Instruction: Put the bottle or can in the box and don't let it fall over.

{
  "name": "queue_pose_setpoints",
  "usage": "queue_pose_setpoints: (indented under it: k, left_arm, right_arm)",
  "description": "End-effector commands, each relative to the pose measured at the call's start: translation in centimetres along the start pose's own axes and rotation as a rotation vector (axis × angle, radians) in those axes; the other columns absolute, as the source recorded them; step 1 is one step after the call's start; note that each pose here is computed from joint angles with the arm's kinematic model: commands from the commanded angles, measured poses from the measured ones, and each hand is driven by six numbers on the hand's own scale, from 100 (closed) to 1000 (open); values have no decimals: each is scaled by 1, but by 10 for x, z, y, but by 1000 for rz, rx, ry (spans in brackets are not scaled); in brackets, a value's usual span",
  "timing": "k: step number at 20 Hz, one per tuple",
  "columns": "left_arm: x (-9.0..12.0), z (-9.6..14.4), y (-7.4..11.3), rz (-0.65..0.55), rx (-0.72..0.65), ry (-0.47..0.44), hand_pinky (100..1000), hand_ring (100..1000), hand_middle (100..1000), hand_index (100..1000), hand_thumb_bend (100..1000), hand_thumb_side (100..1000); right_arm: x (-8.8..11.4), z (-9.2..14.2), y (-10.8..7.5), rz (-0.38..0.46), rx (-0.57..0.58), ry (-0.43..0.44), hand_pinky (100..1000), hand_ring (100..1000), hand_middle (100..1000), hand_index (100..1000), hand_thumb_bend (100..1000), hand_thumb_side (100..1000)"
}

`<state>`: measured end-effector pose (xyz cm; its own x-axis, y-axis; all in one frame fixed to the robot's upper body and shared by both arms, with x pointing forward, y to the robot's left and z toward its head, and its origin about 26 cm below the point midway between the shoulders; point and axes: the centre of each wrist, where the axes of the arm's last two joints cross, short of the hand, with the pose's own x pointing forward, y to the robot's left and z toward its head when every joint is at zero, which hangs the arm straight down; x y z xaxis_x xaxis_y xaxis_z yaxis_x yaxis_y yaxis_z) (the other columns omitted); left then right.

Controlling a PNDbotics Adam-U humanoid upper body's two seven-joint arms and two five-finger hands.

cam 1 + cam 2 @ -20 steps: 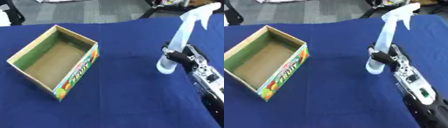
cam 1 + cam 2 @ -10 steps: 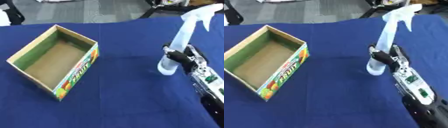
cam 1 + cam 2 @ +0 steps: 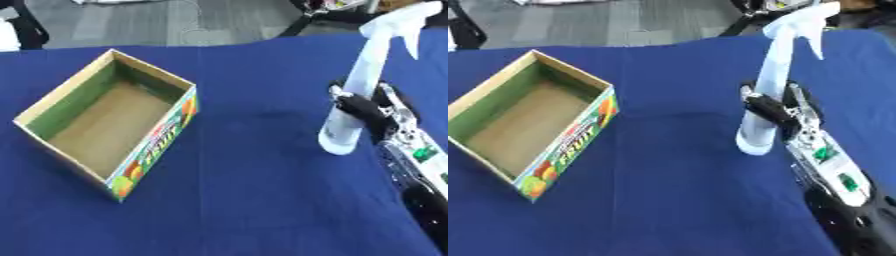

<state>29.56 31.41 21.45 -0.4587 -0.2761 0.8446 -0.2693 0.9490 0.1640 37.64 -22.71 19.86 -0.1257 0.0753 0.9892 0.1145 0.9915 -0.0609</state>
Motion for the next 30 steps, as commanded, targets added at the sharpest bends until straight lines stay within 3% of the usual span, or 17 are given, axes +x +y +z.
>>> queue_pose_setpoints:
  k: [1,8,17,22,30]
  left_arm:
    - [10,-3,3,-4,-2,-40,1000,1000,1000,895,100,601]
    - [11,-3,3,-4,-2,-43,1000,1000,1000,895,100,597]
    - [11,-4,3,-5,-8,-51,1000,1000,1000,891,100,595]
    - [11,-4,3,-6,-8,-51,1000,1000,1000,891,100,594]
    - [12,-5,3,-1,-2,-58,1000,1000,1000,892,100,593]
  right_arm:
    - [27,2,1,-2,17,-71,1000,943,1000,172,100,100]
    - [64,6,20,-51,81,-130,1000,941,1000,165,100,100]
    - [81,8,28,-74,103,-147,1000,938,1000,162,100,100]
    - [100,14,35,-94,137,-189,1000,937,1000,162,100,100]
    - [134,22,61,-133,219,-247,1000,937,1000,164,100,100]
